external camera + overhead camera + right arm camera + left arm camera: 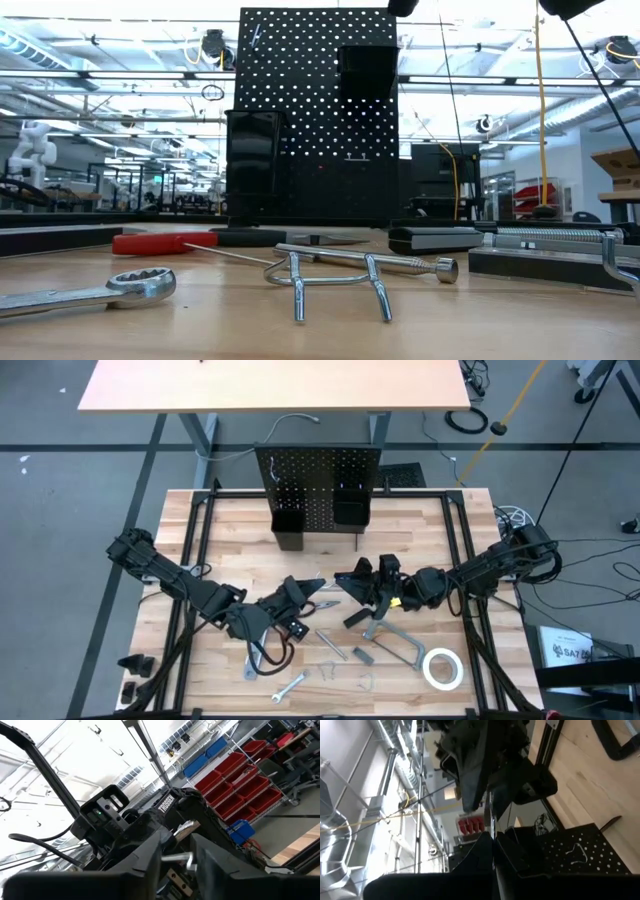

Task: Hang tools onto peg board
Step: Insert the right silver hanger hook on the pegboard

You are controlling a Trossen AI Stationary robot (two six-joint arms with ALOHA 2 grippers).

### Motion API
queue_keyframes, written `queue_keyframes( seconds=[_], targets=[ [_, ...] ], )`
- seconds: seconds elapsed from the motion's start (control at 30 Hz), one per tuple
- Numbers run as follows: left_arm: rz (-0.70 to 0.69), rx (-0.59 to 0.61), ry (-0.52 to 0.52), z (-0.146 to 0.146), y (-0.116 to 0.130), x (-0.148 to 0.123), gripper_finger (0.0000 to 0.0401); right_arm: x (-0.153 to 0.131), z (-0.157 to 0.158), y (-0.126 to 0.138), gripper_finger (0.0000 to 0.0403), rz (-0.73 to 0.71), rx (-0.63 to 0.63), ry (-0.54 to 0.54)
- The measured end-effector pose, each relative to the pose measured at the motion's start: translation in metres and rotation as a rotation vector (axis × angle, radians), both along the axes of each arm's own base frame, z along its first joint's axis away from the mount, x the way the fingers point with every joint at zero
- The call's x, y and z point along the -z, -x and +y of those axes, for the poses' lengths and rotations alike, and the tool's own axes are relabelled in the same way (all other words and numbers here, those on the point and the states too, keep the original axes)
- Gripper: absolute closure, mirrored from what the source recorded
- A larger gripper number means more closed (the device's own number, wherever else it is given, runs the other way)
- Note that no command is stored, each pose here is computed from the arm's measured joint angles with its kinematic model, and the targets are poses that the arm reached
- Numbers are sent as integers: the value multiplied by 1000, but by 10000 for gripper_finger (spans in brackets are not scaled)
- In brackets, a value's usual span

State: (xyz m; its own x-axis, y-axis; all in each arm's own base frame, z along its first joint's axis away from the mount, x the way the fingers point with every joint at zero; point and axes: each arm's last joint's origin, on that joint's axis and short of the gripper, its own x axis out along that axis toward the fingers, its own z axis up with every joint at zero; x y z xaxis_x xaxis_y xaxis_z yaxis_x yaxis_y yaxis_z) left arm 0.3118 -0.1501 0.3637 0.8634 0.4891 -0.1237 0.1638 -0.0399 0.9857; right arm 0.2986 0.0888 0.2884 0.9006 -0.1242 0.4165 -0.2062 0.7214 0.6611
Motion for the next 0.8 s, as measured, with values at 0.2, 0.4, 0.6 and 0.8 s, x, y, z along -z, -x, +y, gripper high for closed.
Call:
queue_keyframes(
  seconds=[0.2,0.4,0.6,0.8],
  targets=[
    [3,11,4,2,-1,0,401,1,0,0,365,11,18,20],
    [6,-2,3,6,-3,1,401,0,-1,0,394,8,43,46],
    [-27,-7,65,6,-3,1,370,1,0,0,398,37,83,129],
    [-70,24,155,-5,1,1,309,4,2,-2,400,90,110,287]
  ],
)
